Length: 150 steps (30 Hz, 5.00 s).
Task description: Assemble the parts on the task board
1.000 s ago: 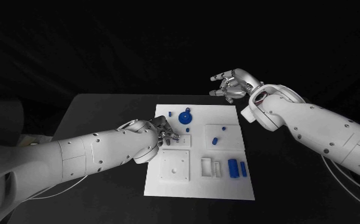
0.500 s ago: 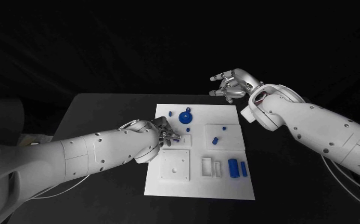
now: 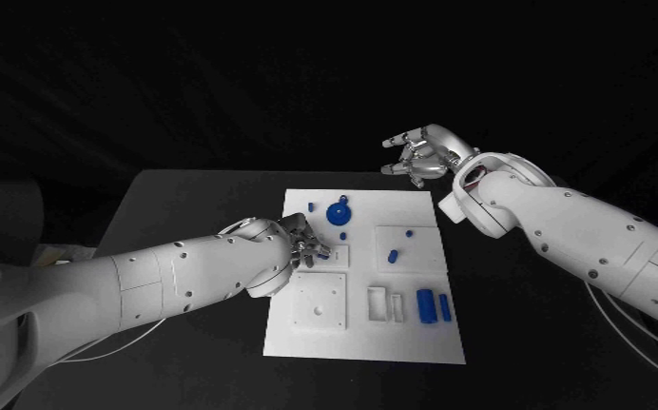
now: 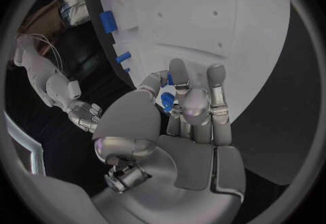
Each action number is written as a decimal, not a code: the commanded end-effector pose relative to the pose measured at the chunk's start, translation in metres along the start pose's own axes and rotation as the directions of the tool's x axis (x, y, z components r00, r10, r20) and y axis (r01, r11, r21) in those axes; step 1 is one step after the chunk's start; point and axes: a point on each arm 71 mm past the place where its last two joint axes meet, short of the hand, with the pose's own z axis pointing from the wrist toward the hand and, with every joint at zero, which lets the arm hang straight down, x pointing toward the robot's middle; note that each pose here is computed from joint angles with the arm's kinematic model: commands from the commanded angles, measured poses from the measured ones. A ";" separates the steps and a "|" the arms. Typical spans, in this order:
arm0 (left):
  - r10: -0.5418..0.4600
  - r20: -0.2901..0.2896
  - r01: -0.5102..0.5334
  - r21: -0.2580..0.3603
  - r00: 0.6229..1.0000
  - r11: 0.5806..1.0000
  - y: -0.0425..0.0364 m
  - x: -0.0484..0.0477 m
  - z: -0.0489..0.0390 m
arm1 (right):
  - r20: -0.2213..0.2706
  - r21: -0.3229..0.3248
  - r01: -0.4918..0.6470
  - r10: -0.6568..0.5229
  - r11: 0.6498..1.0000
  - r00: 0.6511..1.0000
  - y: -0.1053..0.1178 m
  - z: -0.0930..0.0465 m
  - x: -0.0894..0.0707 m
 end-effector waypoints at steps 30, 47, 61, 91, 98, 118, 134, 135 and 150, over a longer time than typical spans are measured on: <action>0.088 -0.029 -0.089 -0.024 0.996 0.996 0.0055 0.0069 0.0022 | -0.019 -0.005 0.001 -0.001 1.000 1.000 0.000 0.001 0.003; 0.099 -0.058 -0.101 -0.021 0.993 0.995 0.0027 0.0108 0.0022 | -0.021 -0.005 -0.001 0.001 1.000 1.000 0.000 0.002 0.004; 0.104 -0.061 -0.105 -0.020 0.993 0.994 -0.0003 0.0111 0.0056 | -0.027 -0.003 -0.003 0.003 1.000 1.000 0.000 0.002 0.007; 0.145 -0.188 -0.159 -0.057 0.971 0.986 -0.0064 0.0019 0.0120 | -0.055 0.014 -0.010 0.011 1.000 0.998 -0.005 0.004 0.015; 0.154 -0.208 -0.172 -0.071 0.966 0.983 -0.0089 -0.0008 0.0149 | -0.060 0.017 -0.012 0.013 1.000 0.998 -0.006 0.004 0.017; 0.194 -0.236 -0.217 -0.076 0.952 0.973 -0.0161 -0.0031 0.0200 | -0.075 0.023 -0.016 0.018 1.000 0.997 -0.008 0.004 0.023; 0.205 -0.226 -0.225 -0.070 0.952 0.972 -0.0211 -0.0052 0.0217 | -0.086 0.026 -0.016 0.018 1.000 0.996 -0.009 0.004 0.026; 0.204 -0.224 -0.224 -0.070 0.953 0.972 -0.0210 -0.0055 0.0219 | -0.086 0.026 -0.016 0.018 1.000 0.996 -0.009 0.004 0.026; 0.201 -0.170 -0.214 -0.066 0.965 0.975 -0.0205 -0.0102 0.0234 | -0.089 0.028 -0.017 0.019 0.999 0.996 -0.011 0.003 0.028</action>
